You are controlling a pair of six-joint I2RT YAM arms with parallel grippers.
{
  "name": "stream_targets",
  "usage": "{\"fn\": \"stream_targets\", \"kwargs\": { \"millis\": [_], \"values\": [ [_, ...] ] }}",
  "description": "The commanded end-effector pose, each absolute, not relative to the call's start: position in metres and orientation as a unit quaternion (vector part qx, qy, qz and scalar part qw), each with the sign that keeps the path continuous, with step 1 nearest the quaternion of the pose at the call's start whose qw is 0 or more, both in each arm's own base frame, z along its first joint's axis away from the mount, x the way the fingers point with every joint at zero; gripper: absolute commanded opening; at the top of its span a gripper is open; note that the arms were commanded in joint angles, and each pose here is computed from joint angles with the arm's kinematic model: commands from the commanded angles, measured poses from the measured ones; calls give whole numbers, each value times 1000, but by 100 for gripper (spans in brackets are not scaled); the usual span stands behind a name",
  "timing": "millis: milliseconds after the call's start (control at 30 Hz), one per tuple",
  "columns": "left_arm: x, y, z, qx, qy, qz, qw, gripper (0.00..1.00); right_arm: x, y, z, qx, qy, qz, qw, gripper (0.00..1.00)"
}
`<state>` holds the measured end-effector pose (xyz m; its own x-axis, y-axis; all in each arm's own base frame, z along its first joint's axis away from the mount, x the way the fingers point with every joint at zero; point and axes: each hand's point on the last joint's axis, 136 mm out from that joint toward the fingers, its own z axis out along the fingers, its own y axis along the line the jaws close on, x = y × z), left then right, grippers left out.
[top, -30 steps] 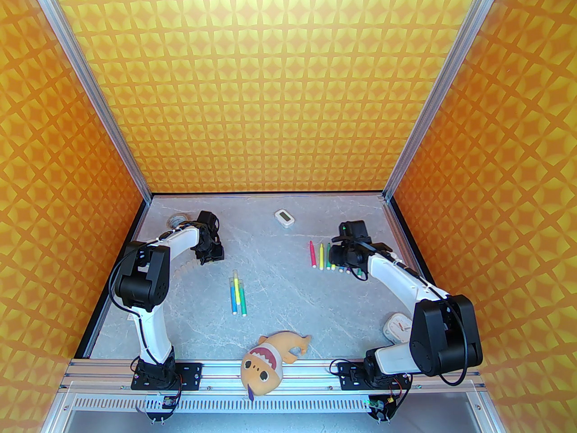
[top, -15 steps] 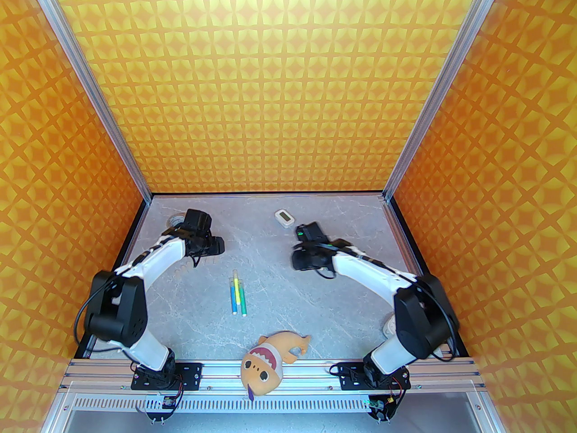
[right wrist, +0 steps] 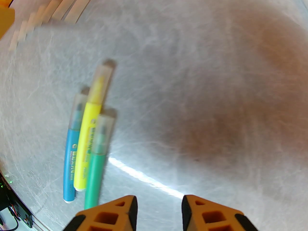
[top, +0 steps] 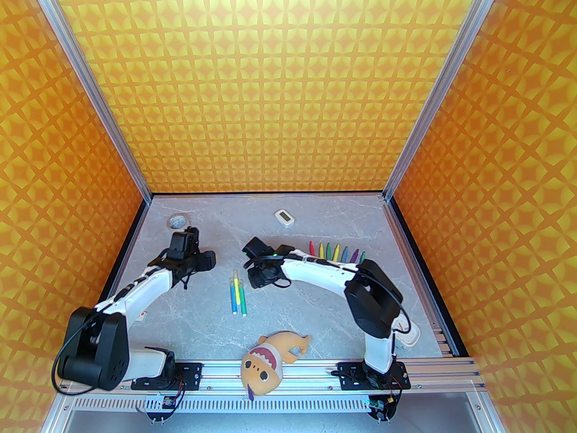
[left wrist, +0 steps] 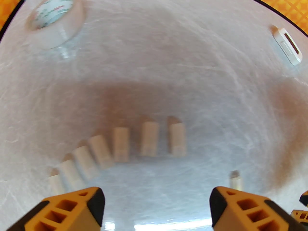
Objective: Open the pen caps
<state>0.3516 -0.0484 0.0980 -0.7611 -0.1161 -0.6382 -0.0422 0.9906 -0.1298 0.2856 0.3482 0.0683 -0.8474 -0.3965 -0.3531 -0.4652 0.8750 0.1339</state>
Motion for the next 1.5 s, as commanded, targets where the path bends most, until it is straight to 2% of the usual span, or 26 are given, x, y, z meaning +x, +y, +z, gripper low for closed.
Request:
{"fn": "stream_targets", "kwargs": {
  "millis": [0,667,1000,1467],
  "values": [
    [357,-35,115,-41,920,-40,387,80,276,364,64,-219,959,115,136,37],
    [352,-22,129,-75,909,-50,407,81,233,398,31,-234,964,102,72,36],
    [351,-22,130,-74,909,-51,408,81,236,386,19,-236,968,58,65,35],
    [349,-23,133,-72,907,-52,411,82,255,370,1,-240,969,-3,53,27]
  ]
}}
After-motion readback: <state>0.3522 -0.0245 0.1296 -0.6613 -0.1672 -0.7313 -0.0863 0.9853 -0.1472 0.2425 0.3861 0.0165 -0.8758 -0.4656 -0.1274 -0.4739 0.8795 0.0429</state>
